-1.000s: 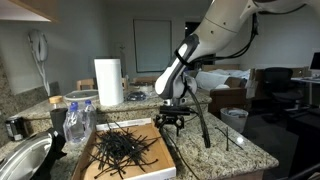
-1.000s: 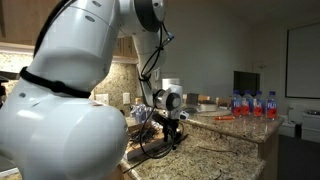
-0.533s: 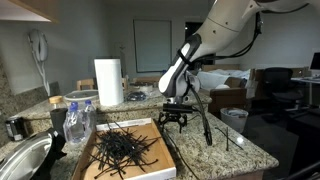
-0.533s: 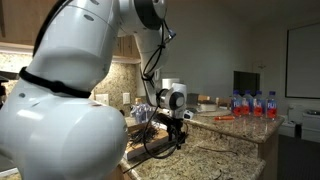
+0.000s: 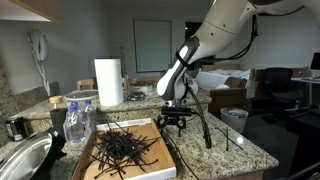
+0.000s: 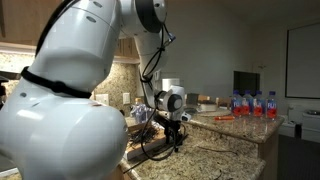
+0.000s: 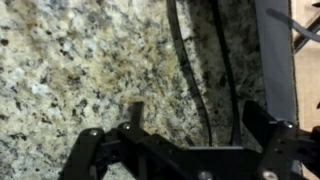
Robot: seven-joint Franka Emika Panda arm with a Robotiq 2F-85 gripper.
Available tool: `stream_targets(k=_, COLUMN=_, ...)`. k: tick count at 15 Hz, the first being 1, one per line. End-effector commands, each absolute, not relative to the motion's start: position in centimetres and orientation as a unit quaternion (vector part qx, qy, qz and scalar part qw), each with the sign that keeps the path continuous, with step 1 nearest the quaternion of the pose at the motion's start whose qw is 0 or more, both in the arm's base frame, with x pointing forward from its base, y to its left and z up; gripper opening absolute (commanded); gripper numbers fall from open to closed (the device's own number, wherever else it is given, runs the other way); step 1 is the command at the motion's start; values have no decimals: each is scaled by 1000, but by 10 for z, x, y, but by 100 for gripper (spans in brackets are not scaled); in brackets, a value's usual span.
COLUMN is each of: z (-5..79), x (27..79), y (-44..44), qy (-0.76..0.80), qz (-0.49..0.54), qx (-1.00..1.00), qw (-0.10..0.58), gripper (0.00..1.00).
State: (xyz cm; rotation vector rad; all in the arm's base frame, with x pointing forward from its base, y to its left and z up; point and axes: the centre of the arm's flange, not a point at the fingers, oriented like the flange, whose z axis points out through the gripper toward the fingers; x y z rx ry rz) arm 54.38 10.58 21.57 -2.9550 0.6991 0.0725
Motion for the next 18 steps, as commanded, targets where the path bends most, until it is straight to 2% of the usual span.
stream_targets(k=1, z=210, x=544, y=112, qy=221, qz=25, qx=-974, qw=48, gripper=100)
stream_targets(k=7, z=210, x=544, y=116, qy=206, qz=24, qx=-978, qw=35, gripper=100)
stream_targets(k=8, z=211, x=544, y=117, qy=200, qz=22, qx=-979, qw=28, gripper=75)
stream_targets(k=10, z=214, x=543, y=117, qy=188, qz=18, qx=-982, qw=7, gripper=69)
stream_targets(k=18, z=226, x=544, y=132, qy=153, qz=-8, qx=-988, qw=-21, gripper=15)
